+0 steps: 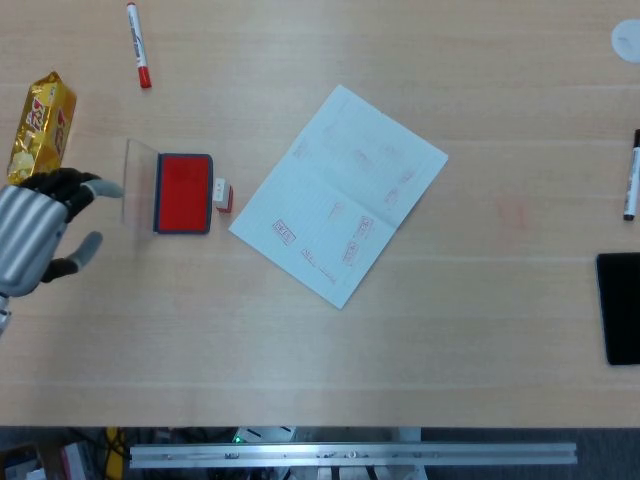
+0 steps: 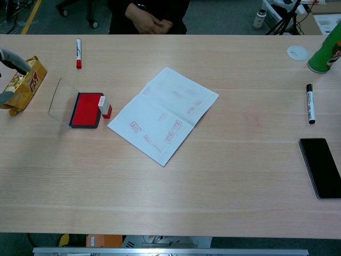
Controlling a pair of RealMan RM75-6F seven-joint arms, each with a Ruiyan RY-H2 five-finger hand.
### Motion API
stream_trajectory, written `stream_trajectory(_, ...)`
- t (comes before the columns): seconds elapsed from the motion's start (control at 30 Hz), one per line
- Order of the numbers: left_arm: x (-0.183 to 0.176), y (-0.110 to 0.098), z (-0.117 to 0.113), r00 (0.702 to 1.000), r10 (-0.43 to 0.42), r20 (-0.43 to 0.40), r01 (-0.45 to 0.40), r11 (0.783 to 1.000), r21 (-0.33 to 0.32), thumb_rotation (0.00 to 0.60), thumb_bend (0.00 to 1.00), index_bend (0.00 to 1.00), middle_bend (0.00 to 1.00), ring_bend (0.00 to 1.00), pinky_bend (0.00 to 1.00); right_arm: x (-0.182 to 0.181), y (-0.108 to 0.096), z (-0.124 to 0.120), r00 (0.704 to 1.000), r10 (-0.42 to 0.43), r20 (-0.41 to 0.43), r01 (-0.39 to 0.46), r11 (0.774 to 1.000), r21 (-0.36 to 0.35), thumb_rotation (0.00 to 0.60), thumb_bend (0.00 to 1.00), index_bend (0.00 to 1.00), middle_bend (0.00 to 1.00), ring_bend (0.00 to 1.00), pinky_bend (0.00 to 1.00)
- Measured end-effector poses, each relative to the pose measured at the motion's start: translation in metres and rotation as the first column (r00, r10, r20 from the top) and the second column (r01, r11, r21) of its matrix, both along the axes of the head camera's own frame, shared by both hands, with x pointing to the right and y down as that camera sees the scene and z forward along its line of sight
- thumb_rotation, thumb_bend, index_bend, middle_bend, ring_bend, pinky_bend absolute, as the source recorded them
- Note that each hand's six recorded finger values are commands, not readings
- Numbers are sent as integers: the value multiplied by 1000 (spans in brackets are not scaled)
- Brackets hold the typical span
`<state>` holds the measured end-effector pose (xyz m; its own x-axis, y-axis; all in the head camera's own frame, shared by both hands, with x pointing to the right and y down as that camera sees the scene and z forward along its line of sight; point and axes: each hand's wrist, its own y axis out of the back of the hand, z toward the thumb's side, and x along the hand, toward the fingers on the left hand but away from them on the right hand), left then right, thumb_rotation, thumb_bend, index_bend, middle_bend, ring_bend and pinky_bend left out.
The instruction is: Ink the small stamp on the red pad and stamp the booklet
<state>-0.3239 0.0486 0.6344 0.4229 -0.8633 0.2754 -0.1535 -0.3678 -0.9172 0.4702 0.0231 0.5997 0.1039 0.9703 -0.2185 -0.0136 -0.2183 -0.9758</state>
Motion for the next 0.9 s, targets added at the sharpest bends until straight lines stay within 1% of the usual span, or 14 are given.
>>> stream_trajectory(0.1,17,-7,9,998,63,-4,-64,998,-26,600,333,316,369,363,440,-1,1,1,1000,-3,-1,3,1000,-8,600,189,368,415,325,427)
stream_trajectory(0.17,27,-11,14,995,96,-2,-96,995,-35,600,333,315,381,384,469,-1,1,2,1000,-3,-3,3,1000,-12,600,189,368,415,325,427)
stream_trajectory(0.33,54,-24,28,986,169,13,-168,984,-50,600,333,304,442,463,606,-1,1,1,1000,-3,-6,3,1000,-14,600,189,368,415,325,427)
stream_trajectory(0.53,74,-41,46,976,212,49,-208,975,-73,600,333,263,581,610,819,0,2,1,1000,-3,-7,2,1000,-21,600,189,368,415,325,427)
stream_trajectory(0.6,81,-47,53,972,226,64,-221,972,-83,600,333,251,674,699,916,1,2,1,1000,0,-9,0,1000,-23,600,189,368,415,325,427)
stream_trajectory(0.63,83,-49,55,970,234,70,-227,970,-87,600,333,249,710,732,946,1,2,1,1000,0,-10,-1,1000,-25,600,189,368,415,326,427)
stream_trajectory(0.67,86,-51,58,967,241,77,-234,968,-92,600,333,245,766,785,985,1,3,1,1000,1,-11,-1,1000,-26,600,189,368,415,327,429)
stream_trajectory(0.7,90,-54,61,964,250,86,-242,965,-98,600,333,242,803,821,1000,1,3,1,1000,1,-12,-2,1000,-27,600,189,368,415,328,431)
stream_trajectory(0.77,94,-57,67,959,264,101,-254,961,-108,600,333,238,846,863,1000,1,3,1,1000,0,-10,-1,1000,-31,600,189,368,415,329,433)
stream_trajectory(0.9,107,-64,78,941,306,147,-290,949,-121,600,333,236,880,894,1000,0,4,2,1000,-2,-10,1,999,-39,600,189,368,415,335,433)
